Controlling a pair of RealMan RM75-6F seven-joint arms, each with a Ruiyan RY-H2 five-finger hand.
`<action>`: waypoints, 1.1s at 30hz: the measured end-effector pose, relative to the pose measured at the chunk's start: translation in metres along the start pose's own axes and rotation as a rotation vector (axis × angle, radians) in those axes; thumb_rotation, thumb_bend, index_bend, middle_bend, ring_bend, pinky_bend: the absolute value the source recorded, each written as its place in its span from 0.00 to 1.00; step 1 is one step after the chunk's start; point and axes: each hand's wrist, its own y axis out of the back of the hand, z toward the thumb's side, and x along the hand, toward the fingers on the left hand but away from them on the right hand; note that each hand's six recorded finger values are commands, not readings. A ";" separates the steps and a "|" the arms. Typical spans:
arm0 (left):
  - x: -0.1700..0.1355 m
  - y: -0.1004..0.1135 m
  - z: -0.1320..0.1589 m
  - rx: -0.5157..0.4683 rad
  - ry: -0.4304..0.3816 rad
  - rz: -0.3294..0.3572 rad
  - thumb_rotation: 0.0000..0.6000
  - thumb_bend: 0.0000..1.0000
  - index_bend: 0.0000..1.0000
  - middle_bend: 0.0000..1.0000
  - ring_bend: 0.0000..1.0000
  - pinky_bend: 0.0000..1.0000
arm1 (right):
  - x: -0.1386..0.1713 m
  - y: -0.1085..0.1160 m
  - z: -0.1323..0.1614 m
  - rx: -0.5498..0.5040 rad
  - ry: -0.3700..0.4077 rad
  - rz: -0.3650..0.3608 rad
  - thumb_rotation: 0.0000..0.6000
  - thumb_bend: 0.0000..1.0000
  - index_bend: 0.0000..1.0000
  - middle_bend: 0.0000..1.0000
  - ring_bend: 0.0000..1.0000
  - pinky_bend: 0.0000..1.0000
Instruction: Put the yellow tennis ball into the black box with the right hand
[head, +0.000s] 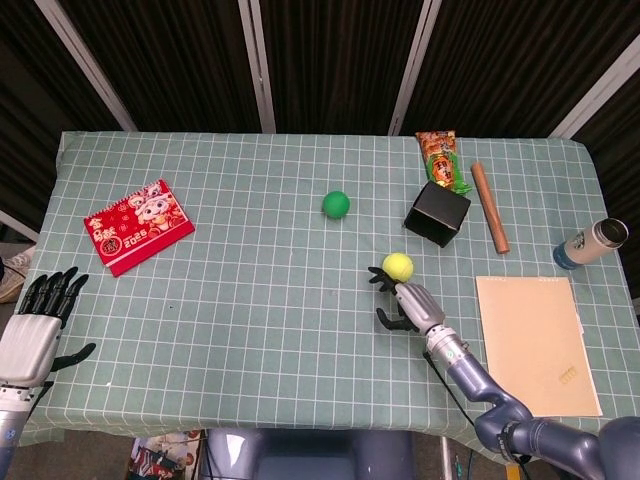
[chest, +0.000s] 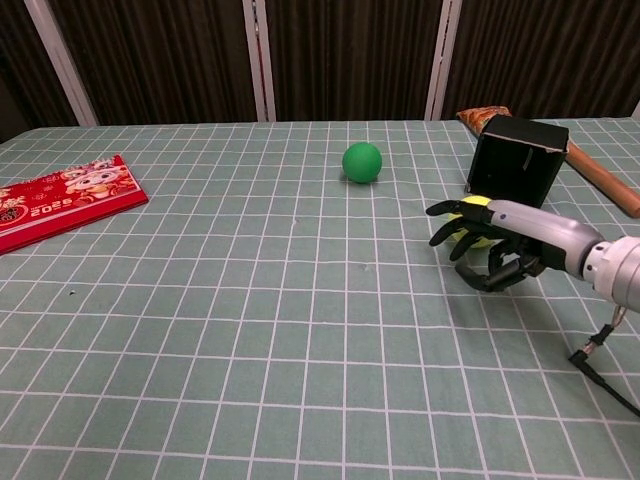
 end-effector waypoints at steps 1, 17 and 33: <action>0.000 0.000 0.001 0.001 -0.002 0.001 1.00 0.11 0.00 0.00 0.00 0.00 | -0.001 0.002 -0.001 0.003 -0.002 0.003 1.00 0.55 0.06 0.22 0.26 0.59; 0.002 -0.004 0.005 0.011 0.002 -0.009 1.00 0.11 0.00 0.00 0.00 0.00 | -0.014 0.031 -0.023 0.066 -0.071 0.018 1.00 0.55 0.10 0.22 0.26 0.56; 0.002 -0.004 0.006 0.009 0.005 -0.011 1.00 0.11 0.00 0.00 0.00 0.00 | -0.018 0.046 -0.017 0.032 -0.038 -0.016 1.00 0.55 0.04 0.22 0.24 0.50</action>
